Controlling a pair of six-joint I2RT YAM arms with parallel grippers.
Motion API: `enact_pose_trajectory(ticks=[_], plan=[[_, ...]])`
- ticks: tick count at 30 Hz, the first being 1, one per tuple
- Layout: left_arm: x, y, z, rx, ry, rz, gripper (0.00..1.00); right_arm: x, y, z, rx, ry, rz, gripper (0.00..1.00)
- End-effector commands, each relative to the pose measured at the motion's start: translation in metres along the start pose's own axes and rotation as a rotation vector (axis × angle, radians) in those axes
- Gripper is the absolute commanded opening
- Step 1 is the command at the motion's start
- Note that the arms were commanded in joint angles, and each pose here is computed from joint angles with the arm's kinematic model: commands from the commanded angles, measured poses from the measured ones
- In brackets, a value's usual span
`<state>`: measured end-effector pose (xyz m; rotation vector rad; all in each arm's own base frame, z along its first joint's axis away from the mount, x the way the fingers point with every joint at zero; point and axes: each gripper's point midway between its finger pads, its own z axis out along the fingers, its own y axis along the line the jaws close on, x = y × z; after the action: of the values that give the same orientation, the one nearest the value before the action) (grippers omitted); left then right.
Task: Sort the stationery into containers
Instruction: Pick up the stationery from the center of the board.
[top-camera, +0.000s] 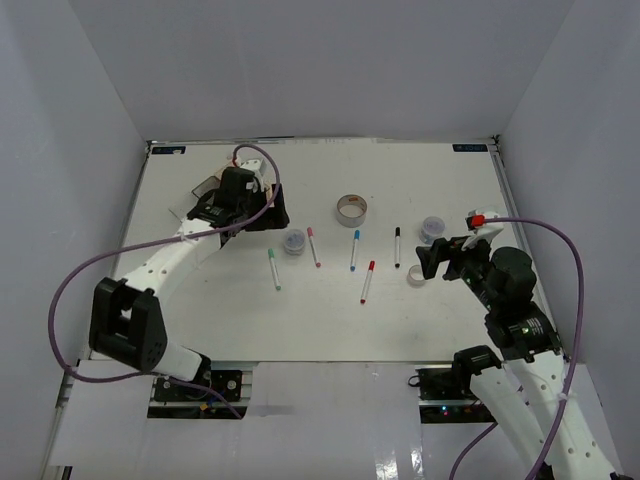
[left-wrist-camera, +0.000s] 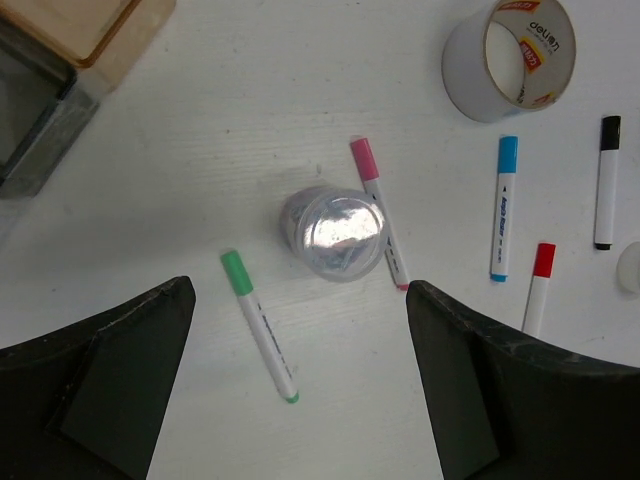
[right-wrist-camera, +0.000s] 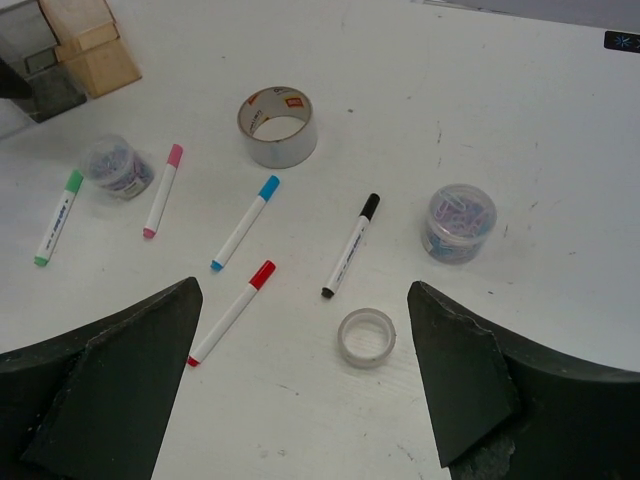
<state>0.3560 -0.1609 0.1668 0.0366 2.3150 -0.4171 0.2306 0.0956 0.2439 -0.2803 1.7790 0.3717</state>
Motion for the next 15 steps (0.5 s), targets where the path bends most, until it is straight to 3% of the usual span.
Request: enact_pose_trajectory(ticks=[1,8,15], plan=[[-0.031,-0.029,0.015,0.048,-0.084,0.047,0.98,-0.002,-0.001,0.001,0.003,-0.02,-0.011,0.9],[-0.003,-0.033,0.069,-0.027,-0.002,0.11,0.98,0.005,-0.009,0.004,0.036,-0.008,-0.034,0.9],[0.027,-0.03,0.088,-0.075,0.065,0.157,0.98,0.007,-0.009,0.003,0.036,-0.029,-0.04,0.9]])
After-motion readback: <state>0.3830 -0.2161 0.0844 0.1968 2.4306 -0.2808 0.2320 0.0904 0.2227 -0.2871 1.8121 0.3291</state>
